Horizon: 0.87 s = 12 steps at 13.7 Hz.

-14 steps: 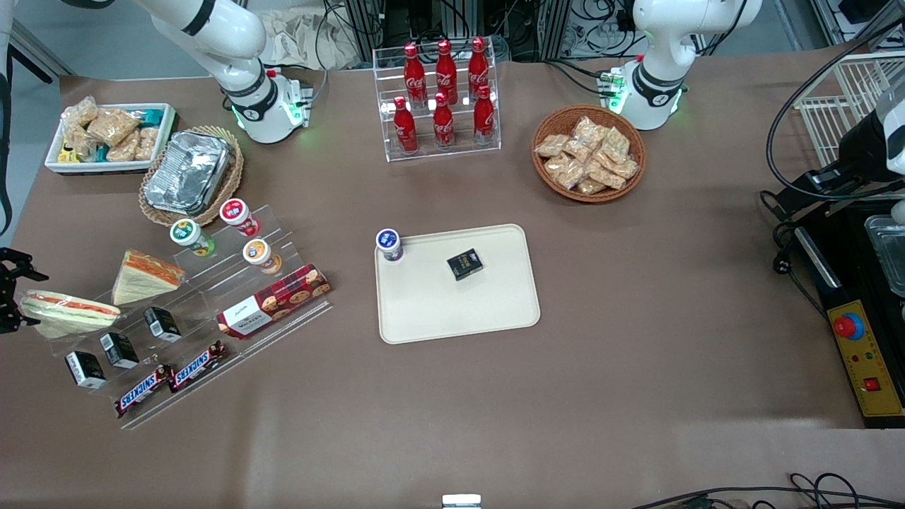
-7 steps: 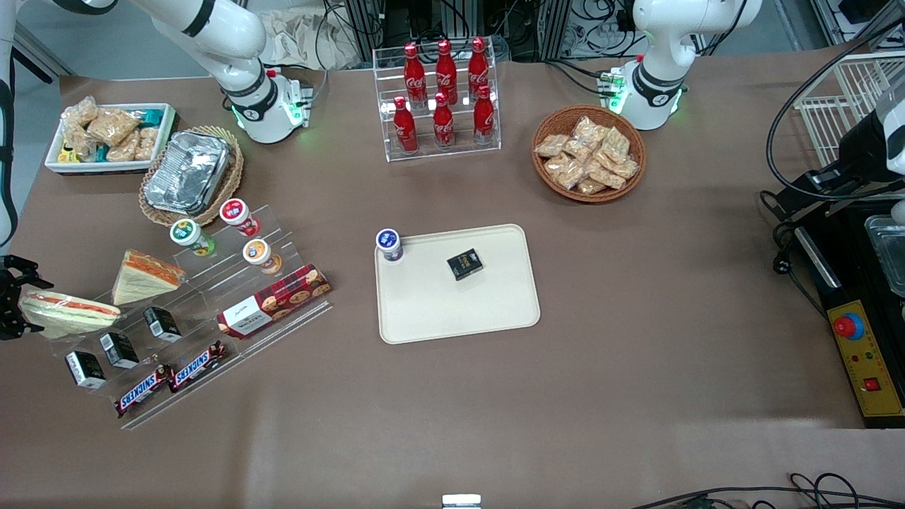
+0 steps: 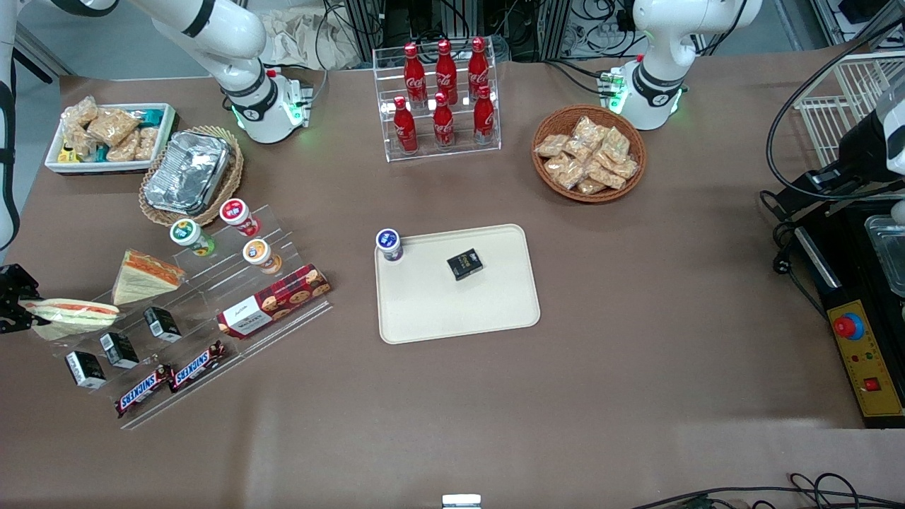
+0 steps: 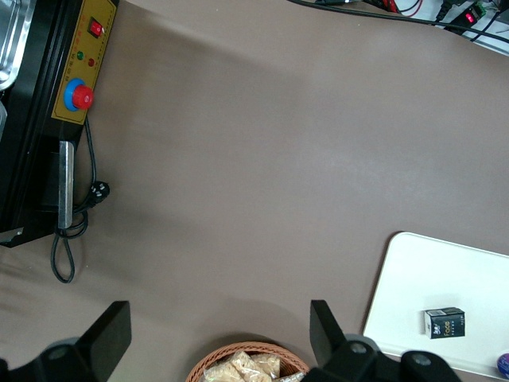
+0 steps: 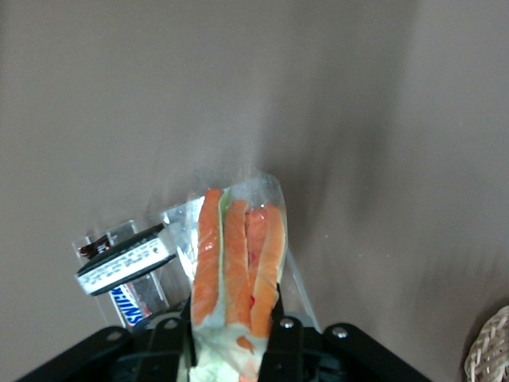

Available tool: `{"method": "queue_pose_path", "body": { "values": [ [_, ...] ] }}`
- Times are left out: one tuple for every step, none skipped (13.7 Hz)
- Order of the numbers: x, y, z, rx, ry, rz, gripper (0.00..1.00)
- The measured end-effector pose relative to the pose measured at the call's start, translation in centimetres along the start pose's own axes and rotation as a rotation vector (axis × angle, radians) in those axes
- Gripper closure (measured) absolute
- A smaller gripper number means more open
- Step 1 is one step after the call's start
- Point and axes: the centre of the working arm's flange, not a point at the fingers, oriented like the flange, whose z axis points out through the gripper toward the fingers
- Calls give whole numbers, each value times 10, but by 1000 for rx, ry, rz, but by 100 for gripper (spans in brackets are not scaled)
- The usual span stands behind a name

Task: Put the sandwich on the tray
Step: 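Lift the sandwich with the right gripper off the display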

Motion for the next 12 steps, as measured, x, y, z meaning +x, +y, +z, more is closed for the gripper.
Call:
{"method": "queue_pose_path", "body": {
  "values": [
    [2, -4, -8, 19, 4, -3, 69],
    [3, -8, -17, 42, 8, -3, 70],
    [4, -13, -28, 63, 16, -6, 70],
    [4, -19, -39, 80, 26, -21, 73],
    [3, -22, -49, 87, 29, -47, 78],
    [2, -22, -59, 74, 15, -72, 81],
    [-1, -21, -71, 56, -8, -91, 81],
    [-5, -21, -86, 42, -30, -105, 83],
    [-10, -22, -101, 37, -47, -120, 83],
    [-19, -26, -114, 43, -62, -134, 83],
    [-30, -31, -124, 58, -71, -154, 83],
    [-45, -40, -133, 73, -77, -191, 83]
  ]
}}
